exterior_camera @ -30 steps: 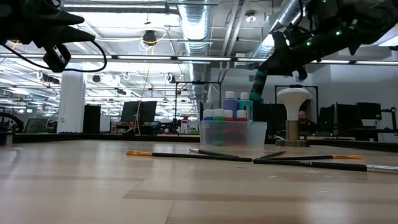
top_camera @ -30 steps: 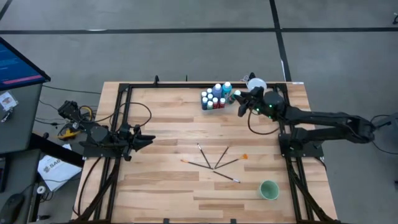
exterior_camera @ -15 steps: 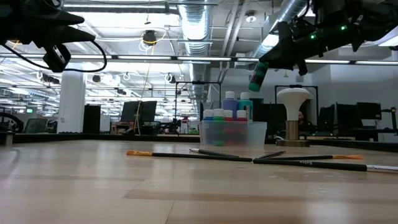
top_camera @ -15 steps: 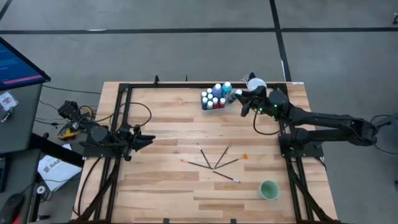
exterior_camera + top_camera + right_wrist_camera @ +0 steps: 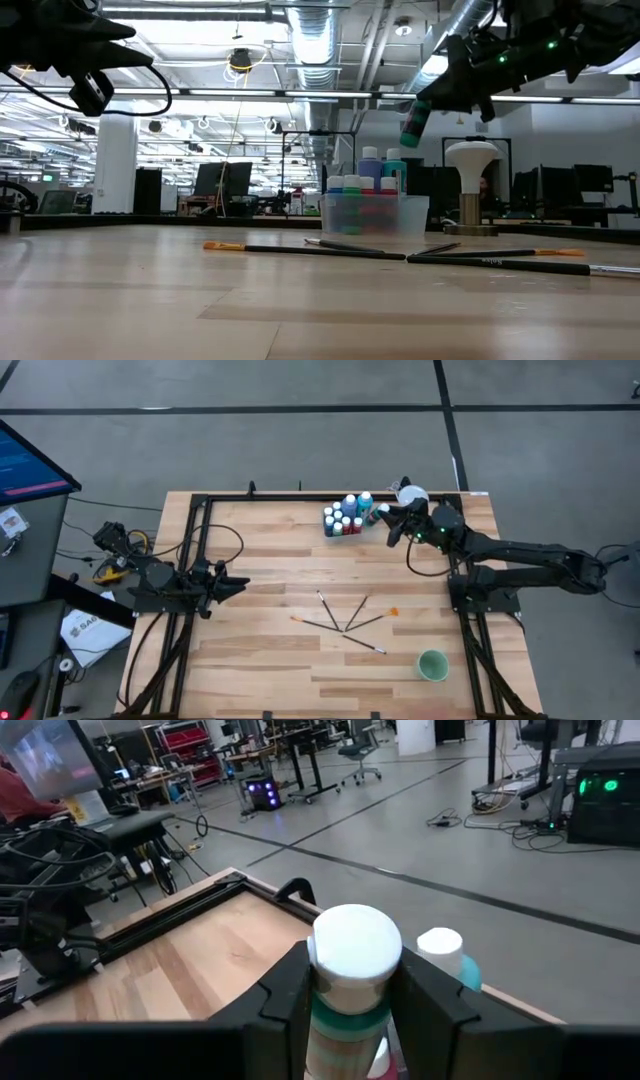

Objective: Pick & Place Paint Supplies
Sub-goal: Put the dark green paint bottle into the transparent bin

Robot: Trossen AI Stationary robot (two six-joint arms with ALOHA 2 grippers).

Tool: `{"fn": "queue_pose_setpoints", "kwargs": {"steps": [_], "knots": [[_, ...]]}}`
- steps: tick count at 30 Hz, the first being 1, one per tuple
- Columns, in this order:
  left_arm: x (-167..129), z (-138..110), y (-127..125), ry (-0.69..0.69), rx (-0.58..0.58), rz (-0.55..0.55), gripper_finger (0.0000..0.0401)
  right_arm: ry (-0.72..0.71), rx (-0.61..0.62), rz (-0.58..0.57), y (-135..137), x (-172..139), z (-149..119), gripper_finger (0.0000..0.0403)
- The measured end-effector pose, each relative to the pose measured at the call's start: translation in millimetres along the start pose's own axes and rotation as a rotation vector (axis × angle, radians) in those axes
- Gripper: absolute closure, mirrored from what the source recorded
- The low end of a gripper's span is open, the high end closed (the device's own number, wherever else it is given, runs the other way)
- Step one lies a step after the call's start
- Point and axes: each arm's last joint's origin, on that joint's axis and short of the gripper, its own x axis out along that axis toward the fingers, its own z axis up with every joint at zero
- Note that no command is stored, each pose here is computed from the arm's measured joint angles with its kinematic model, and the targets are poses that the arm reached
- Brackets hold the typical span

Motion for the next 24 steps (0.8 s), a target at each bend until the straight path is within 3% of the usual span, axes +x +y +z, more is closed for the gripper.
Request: {"fn": "queue_pose_setpoints", "kwargs": {"steps": [24], "knots": [[0.0, 0.0, 0.0, 0.000, 0.000, 0.000, 0.0399, -0.014, 0.022, -0.046, -1.2, 0.0, 0.4, 0.0300]]}}
